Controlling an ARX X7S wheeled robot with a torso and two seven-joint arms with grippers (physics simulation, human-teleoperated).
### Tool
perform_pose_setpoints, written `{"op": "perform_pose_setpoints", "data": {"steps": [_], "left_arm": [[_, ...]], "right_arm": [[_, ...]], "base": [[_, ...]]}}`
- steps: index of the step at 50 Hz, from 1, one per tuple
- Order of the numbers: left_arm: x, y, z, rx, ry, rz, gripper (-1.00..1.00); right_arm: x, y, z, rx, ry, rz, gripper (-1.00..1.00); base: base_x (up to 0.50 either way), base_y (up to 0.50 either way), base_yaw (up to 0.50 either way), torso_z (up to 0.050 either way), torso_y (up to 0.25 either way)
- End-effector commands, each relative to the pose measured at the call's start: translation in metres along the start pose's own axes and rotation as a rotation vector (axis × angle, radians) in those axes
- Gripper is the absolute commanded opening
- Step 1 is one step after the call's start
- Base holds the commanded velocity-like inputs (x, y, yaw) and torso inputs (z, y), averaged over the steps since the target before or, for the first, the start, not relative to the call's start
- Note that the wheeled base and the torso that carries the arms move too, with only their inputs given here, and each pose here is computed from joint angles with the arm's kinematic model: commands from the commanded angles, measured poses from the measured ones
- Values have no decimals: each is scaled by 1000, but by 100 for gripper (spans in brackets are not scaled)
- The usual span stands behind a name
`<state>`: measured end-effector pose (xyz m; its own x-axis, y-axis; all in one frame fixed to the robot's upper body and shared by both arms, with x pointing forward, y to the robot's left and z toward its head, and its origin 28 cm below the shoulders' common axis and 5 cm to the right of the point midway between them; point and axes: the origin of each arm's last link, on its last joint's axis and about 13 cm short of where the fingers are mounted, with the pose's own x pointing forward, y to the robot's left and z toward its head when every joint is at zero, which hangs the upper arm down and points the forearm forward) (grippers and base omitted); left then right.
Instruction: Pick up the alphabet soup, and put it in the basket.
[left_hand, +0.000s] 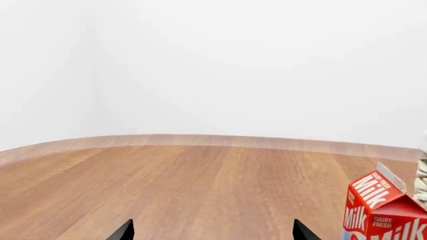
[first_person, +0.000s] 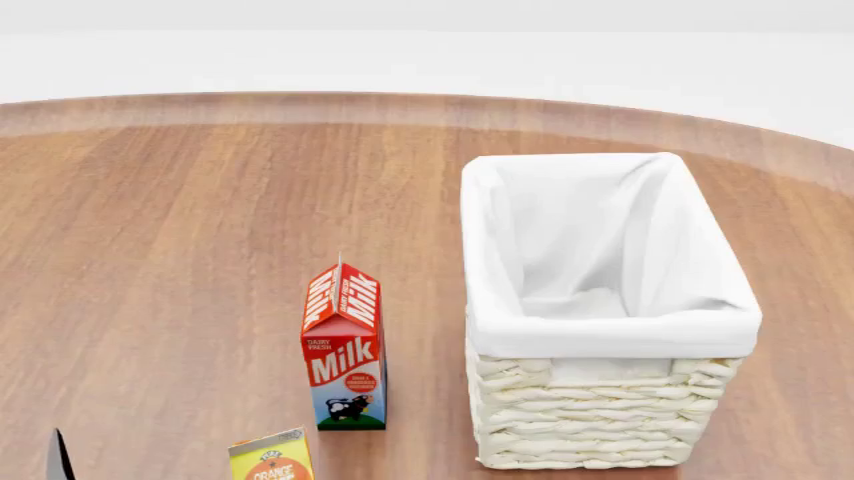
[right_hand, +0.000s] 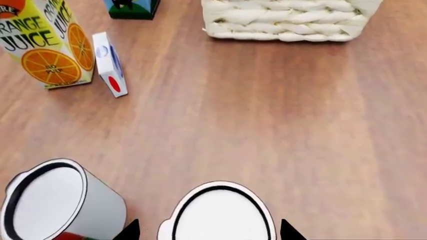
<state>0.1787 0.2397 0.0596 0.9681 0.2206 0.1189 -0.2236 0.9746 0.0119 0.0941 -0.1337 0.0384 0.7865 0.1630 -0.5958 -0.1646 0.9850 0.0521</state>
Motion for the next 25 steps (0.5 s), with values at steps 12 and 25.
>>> {"op": "perform_pose_setpoints", "data": {"steps": [12, 25], "left_arm": [[4, 1, 0, 6, -9, 7, 100], [3, 1, 1, 5, -11, 6, 100]], "right_arm": [[6, -4, -2, 18, 0, 1, 100], [11, -6, -4, 29, 11, 1, 100]], "base": [[0, 0, 0, 0, 0], [0, 0, 0, 0, 0]]}}
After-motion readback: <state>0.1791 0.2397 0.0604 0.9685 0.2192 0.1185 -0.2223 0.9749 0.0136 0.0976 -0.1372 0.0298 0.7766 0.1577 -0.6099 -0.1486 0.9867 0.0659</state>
